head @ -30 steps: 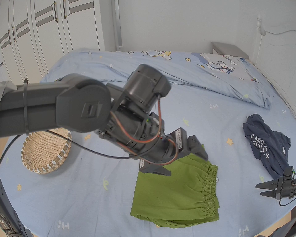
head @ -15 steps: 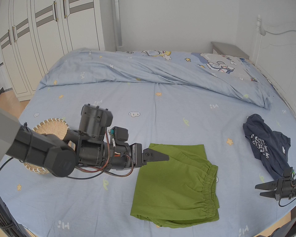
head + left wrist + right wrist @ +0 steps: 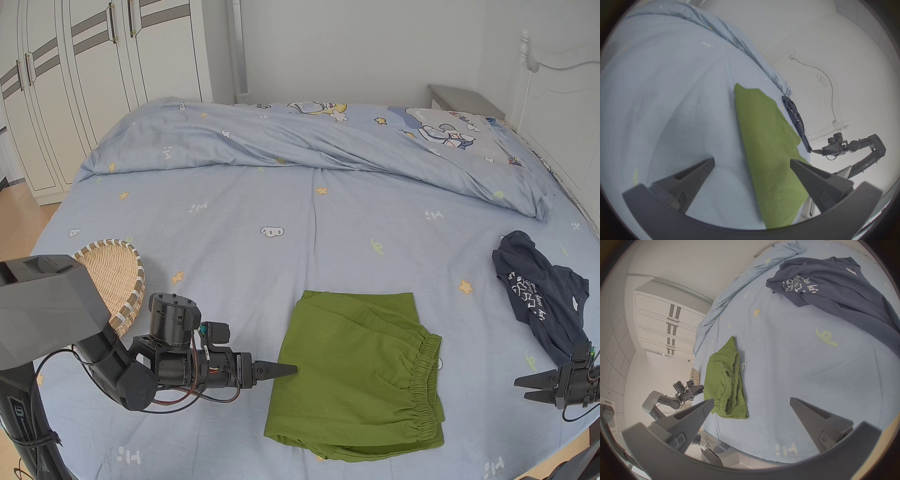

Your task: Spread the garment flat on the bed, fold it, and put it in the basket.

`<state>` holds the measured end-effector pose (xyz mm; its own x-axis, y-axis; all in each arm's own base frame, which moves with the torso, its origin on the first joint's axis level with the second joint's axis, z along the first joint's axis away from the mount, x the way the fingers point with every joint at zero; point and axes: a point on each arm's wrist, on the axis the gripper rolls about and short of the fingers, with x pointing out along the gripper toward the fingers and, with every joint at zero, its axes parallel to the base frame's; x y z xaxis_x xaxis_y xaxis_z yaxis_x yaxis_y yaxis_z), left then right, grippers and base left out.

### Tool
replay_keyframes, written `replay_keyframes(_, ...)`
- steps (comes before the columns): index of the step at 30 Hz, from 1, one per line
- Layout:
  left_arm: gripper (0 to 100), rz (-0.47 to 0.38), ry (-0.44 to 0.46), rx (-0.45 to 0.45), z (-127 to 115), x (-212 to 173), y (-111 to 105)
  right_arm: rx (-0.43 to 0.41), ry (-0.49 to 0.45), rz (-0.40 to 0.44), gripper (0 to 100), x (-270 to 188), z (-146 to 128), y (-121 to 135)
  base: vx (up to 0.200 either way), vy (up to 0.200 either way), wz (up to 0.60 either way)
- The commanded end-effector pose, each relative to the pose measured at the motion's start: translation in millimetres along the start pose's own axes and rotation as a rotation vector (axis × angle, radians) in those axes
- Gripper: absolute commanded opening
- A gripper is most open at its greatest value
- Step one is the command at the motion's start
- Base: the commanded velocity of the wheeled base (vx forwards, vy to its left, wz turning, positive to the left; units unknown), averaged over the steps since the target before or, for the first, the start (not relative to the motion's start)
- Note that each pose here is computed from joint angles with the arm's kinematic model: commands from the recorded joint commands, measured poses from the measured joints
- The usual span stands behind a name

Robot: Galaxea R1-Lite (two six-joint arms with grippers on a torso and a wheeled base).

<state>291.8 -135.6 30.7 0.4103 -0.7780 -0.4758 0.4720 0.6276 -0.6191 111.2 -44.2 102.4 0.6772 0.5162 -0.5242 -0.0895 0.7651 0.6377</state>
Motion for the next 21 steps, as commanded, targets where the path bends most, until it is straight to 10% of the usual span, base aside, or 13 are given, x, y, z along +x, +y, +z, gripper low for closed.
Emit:
replay_keyframes(1,100,0.012,0.085,-0.04,-20.7,15.9,8.5,0.007,0.007,0.002,100,0.8,-1.8,-0.7,0.0,0.0,0.0)
replay_keyframes(21,100,-0.098,0.049,-0.104,-16.5,44.0,-36.4,0.001,0.024,0.01,100,3.2,-5.2,0.6,0.0,0.0,0.0)
